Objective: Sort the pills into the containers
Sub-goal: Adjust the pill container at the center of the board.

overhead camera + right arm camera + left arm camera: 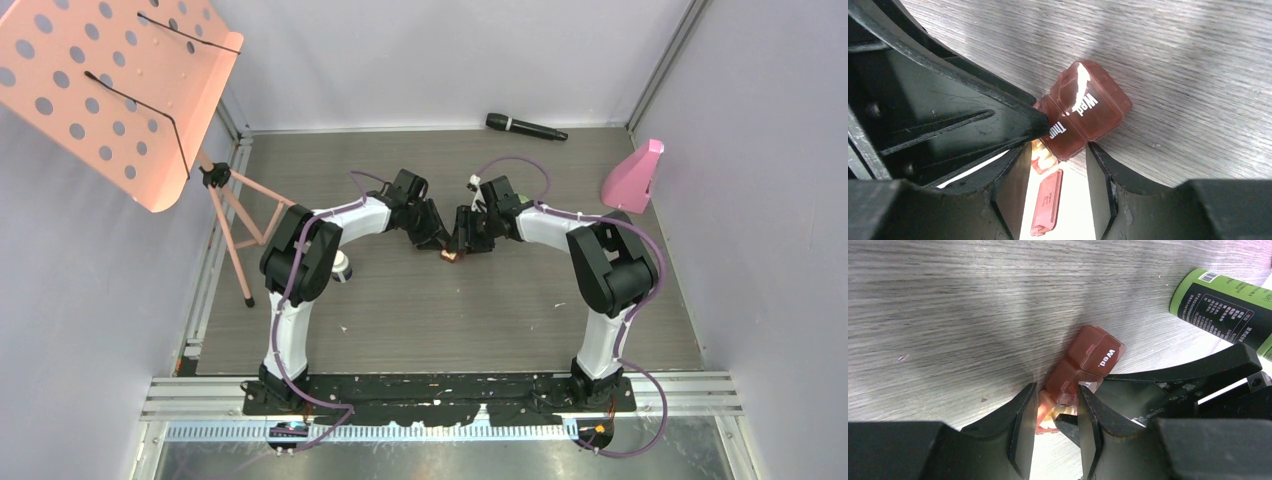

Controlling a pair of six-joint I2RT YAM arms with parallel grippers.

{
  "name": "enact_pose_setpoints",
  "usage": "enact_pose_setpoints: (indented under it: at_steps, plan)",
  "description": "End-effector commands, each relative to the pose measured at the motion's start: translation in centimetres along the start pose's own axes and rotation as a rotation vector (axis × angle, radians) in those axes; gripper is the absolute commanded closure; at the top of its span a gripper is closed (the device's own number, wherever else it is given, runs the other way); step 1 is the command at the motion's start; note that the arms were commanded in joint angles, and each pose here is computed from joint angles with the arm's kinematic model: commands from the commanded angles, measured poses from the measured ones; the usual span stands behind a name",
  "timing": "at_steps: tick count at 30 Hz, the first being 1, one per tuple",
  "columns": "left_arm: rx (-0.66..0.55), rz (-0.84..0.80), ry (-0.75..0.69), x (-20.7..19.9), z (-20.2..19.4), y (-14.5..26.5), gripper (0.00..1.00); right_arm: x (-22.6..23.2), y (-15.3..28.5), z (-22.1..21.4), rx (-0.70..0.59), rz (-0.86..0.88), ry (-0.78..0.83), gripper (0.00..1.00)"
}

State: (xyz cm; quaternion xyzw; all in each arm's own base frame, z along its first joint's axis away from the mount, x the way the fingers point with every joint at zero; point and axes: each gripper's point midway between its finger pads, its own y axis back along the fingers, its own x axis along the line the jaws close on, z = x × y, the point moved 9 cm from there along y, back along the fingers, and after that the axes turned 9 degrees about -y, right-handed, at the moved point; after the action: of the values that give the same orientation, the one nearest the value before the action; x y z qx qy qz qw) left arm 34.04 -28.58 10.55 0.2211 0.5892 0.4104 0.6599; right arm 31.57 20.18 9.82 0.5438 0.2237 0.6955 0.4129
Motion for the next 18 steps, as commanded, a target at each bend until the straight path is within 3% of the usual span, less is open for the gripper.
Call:
enact_pose_setpoints:
  at_steps: [1,18]
  plan:
    - [0.013,0.041,0.01,0.7,-0.3,-0.3,0.65,0.1,-0.3,0.0,-0.023,0.014,-0.013,0.47]
    - [0.011,0.036,0.016,0.8,-0.2,-0.2,0.65,0.6,2.8,0.6,-0.138,0.174,-0.133,0.37]
